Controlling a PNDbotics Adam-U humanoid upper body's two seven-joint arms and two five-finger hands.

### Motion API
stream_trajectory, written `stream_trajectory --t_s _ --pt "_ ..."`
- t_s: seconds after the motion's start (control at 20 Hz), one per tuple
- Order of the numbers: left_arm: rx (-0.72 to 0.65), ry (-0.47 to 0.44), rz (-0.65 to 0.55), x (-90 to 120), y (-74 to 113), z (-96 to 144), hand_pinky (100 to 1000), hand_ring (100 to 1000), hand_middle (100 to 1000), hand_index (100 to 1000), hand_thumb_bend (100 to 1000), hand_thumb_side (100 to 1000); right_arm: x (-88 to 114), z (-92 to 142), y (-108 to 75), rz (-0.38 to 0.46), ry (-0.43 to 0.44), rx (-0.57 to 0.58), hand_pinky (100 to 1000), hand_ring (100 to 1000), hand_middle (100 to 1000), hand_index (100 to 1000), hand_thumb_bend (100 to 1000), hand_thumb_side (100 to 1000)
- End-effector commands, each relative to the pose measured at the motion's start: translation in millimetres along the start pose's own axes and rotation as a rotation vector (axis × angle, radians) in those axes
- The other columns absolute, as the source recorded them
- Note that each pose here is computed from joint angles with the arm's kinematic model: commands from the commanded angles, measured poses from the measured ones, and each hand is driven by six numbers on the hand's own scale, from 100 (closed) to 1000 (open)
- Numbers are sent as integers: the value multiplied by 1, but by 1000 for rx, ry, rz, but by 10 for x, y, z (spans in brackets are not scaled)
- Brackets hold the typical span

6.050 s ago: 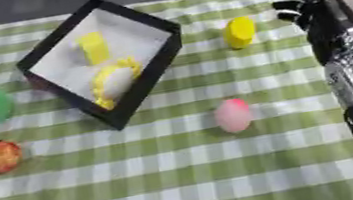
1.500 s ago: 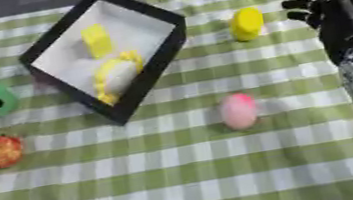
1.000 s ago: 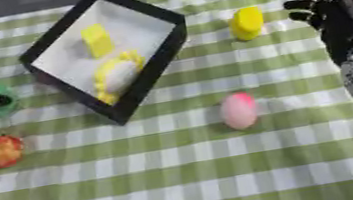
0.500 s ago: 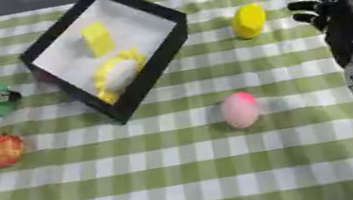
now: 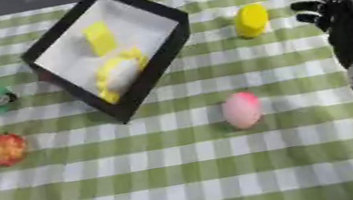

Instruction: Pick up objects on the table and place them in the box.

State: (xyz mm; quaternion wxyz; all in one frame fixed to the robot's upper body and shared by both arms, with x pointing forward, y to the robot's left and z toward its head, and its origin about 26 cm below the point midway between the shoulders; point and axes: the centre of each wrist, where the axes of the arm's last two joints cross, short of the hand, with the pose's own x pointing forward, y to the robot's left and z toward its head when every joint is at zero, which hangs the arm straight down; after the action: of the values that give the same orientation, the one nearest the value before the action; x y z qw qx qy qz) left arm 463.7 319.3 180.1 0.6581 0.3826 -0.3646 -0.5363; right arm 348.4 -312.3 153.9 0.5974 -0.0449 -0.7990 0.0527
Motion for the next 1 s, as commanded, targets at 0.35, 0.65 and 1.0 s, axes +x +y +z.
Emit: stream_trajectory --t_s 0.35,0.65,1.0 --pt "47 -33 -36 45 309 181 728 687 597 569 167 134 76 -26 -53 23 -25 -1 841 788 748 860 100 843" --pt "90 -100 -43 104 575 405 738 695 604 573 139 130 84 -30 -62 27 -28 0 841 787 747 860 100 840" --pt "179 -236 -53 358 999 775 751 704 612 576 111 120 102 -38 -70 29 -34 2 842 788 747 860 100 835"
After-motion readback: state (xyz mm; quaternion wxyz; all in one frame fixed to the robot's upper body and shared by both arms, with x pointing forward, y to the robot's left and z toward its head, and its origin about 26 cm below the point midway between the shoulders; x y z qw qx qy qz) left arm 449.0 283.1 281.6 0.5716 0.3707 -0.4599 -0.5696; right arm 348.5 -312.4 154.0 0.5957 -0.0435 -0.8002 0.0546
